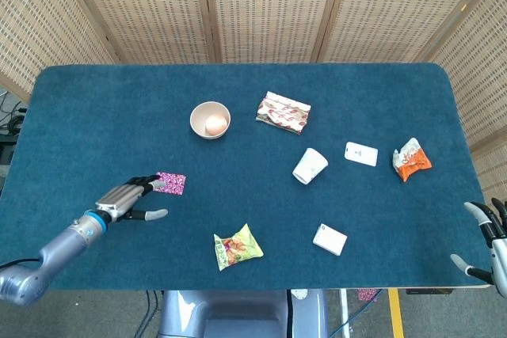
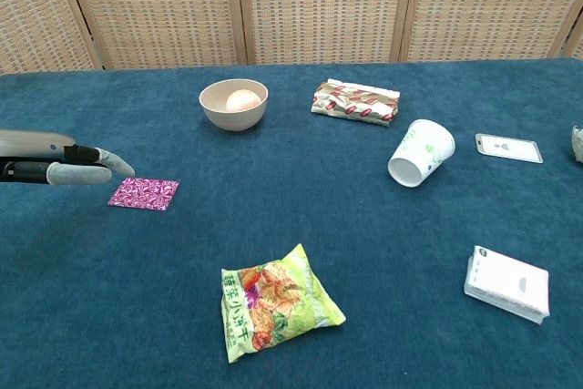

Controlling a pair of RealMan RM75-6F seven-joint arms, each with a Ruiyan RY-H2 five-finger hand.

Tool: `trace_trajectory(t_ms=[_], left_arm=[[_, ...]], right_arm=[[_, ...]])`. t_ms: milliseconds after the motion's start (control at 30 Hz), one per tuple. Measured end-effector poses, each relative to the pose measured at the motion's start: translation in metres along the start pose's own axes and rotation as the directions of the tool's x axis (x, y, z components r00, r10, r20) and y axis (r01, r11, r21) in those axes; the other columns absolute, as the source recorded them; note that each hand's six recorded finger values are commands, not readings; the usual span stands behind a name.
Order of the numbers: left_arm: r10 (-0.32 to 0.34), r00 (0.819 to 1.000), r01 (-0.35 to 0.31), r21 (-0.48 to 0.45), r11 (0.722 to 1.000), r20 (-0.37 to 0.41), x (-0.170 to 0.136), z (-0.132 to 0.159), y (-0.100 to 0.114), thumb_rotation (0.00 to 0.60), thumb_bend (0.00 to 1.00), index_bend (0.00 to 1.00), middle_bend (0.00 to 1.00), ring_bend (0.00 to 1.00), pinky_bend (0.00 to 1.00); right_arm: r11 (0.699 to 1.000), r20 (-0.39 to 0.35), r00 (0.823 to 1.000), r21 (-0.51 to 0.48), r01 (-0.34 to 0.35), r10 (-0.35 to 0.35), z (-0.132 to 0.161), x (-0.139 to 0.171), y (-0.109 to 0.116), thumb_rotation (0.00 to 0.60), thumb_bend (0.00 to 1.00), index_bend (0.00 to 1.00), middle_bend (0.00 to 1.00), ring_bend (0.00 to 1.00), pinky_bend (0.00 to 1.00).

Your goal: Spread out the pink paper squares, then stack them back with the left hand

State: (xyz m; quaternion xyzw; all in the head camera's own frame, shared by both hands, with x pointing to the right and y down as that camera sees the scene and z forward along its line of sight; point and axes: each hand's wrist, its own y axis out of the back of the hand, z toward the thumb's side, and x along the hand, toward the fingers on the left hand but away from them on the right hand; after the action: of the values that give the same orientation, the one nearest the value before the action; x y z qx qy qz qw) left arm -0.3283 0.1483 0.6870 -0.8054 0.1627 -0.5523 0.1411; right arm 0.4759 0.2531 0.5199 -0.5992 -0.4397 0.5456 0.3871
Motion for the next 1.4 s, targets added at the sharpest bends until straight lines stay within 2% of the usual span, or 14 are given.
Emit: trace_trajectory(t_ms=[567,1400], left_arm=[[-0.049,0.999,0.049,-0.019,0.999,-0.016,0.035,0.011,-0.015,0.075,0.00,0.10,0.00,0.00,0.00],[-0.084,0.996,0.083,0.012,0.996,0.032,0.043,0.043,-0.025,0.073,0.00,0.10,0.00,0.00,0.00]], right_arm=[[1.000,0.011,1.000,-0.002,-0.003,0.003,-0.003,0.001,0.000,0.600,0.13,0.16,0.20,0.00,0.00],[1.000,0.030,1.000,-0.008,-0.005,0.005,-0.009,0.004,-0.001,0.600,0.13,0.16,0.20,0.00,0.00]])
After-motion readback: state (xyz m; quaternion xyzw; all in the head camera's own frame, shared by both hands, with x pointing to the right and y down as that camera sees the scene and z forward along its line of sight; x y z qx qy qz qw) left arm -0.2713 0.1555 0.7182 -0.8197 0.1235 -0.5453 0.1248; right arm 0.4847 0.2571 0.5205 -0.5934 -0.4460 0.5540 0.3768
